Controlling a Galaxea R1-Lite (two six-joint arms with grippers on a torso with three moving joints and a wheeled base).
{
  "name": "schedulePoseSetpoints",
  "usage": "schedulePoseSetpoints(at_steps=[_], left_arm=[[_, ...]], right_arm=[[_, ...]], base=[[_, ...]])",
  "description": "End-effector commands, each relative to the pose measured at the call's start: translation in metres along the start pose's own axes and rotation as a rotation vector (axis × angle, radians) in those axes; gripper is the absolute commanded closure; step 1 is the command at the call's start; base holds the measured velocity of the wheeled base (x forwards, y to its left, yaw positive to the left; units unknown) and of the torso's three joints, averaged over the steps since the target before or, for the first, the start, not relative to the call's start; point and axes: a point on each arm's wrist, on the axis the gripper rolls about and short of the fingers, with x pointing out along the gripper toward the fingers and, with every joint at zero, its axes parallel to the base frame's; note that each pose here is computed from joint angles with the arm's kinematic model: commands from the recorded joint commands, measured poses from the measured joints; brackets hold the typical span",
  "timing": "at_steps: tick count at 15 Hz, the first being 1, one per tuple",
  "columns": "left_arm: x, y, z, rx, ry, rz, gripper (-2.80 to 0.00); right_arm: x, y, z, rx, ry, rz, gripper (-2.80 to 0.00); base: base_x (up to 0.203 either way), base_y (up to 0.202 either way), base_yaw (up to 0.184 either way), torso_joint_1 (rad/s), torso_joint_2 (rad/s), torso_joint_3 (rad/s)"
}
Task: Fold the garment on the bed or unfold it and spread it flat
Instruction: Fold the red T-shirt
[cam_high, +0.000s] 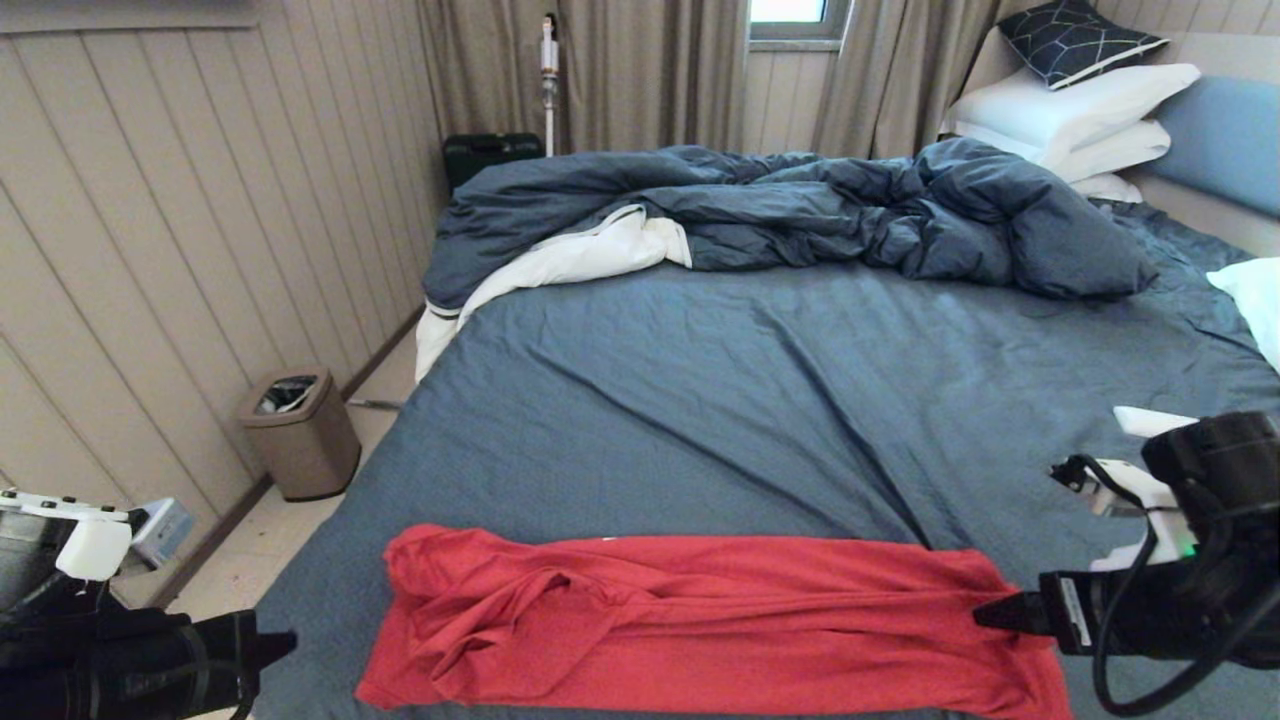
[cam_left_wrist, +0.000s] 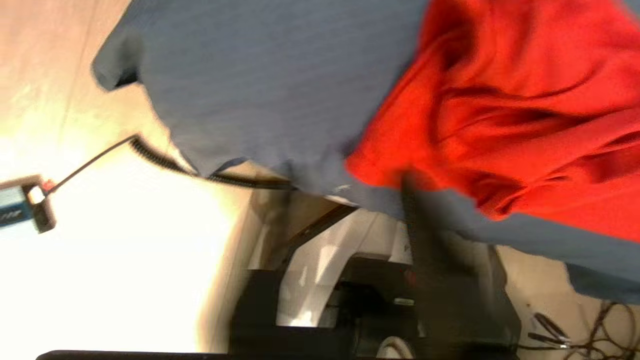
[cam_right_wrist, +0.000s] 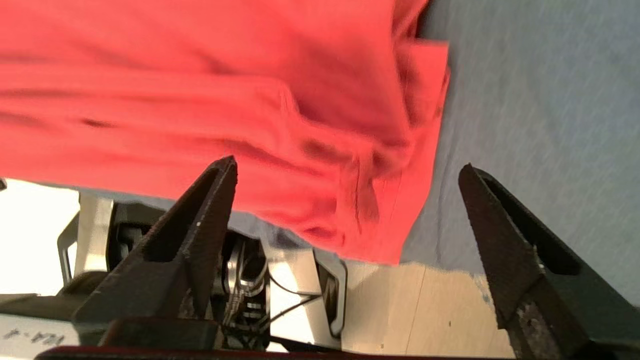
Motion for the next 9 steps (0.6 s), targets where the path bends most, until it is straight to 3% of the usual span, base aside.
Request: schedulePoseSetpoints(at_steps=[1, 3, 9], left_arm=[[0.003, 0.002, -0.002, -0.003, 0.018, 0.011, 0.00], [0.004, 0.003, -0.005, -0.001, 0.028, 0.011, 0.00], [0.007, 0.004, -0.008, 0.004, -0.049, -0.020, 0.00]], right_arm=[[0.003, 0.000, -0.002, -0.001, 0.017, 0.001, -2.80], [0.009, 0.000, -0.001, 0.001, 0.039, -0.004, -2.80], [0.032, -0.002, 0.001, 0.003, 0.117, -0.042, -2.80]], base=[[0.000, 0.000, 0.000, 0.000, 0.00, 0.000], [0.000, 0.000, 0.000, 0.000, 0.00, 0.000], [0.000, 0.000, 0.000, 0.000, 0.00, 0.000]])
